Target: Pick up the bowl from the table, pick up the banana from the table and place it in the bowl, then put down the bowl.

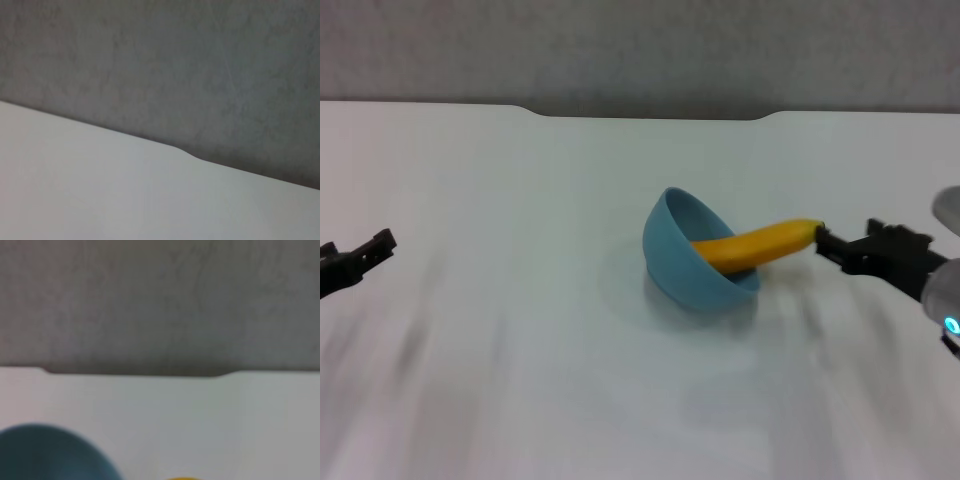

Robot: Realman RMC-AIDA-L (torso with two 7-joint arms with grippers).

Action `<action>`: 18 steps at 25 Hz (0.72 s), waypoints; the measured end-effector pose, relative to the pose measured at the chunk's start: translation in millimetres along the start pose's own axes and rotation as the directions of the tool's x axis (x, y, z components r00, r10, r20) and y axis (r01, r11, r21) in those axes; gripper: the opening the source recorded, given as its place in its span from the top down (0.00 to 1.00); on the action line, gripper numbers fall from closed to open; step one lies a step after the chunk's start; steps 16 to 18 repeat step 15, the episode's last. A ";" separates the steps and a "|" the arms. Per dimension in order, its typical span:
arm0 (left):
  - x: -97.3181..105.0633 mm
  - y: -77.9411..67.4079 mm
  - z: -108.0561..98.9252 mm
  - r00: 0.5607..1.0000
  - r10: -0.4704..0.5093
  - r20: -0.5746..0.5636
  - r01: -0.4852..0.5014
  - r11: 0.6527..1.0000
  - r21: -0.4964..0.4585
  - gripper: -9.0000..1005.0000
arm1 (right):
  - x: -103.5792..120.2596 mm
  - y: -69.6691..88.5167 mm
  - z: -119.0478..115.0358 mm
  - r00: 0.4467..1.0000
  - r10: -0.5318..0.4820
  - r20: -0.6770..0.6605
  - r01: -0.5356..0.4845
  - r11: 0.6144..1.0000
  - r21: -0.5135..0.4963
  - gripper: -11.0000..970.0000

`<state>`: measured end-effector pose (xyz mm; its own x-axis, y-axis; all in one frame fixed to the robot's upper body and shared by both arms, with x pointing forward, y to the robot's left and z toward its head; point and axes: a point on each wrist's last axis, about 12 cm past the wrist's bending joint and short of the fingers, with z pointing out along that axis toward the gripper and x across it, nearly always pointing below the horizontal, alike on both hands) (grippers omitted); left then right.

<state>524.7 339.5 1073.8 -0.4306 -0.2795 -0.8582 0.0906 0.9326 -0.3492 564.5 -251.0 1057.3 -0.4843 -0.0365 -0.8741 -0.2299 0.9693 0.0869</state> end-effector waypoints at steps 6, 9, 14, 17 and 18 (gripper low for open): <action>20.7 12.2 -7.2 0.992 0.047 0.118 -0.051 0.998 0.031 0.13 | -0.1 -6.9 -19.3 0.991 -0.070 0.116 0.058 0.993 0.103 0.22; 37.3 18.9 -18.1 0.963 0.067 0.259 -0.084 0.995 0.055 0.13 | 3.6 -7.2 -26.8 0.973 -0.139 0.182 0.104 0.976 0.192 0.22; 54.6 22.8 -32.8 0.875 0.170 0.452 -0.195 0.981 0.007 0.13 | 18.7 0.2 -34.4 0.929 -0.274 0.250 0.189 0.929 0.318 0.22; 56.5 22.0 -31.6 0.869 0.180 0.461 -0.206 0.979 0.006 0.13 | 23.7 1.7 -36.0 0.915 -0.305 0.263 0.206 0.915 0.346 0.22; 56.5 22.0 -31.6 0.869 0.180 0.461 -0.206 0.979 0.006 0.13 | 23.7 1.7 -36.0 0.915 -0.305 0.263 0.206 0.915 0.346 0.22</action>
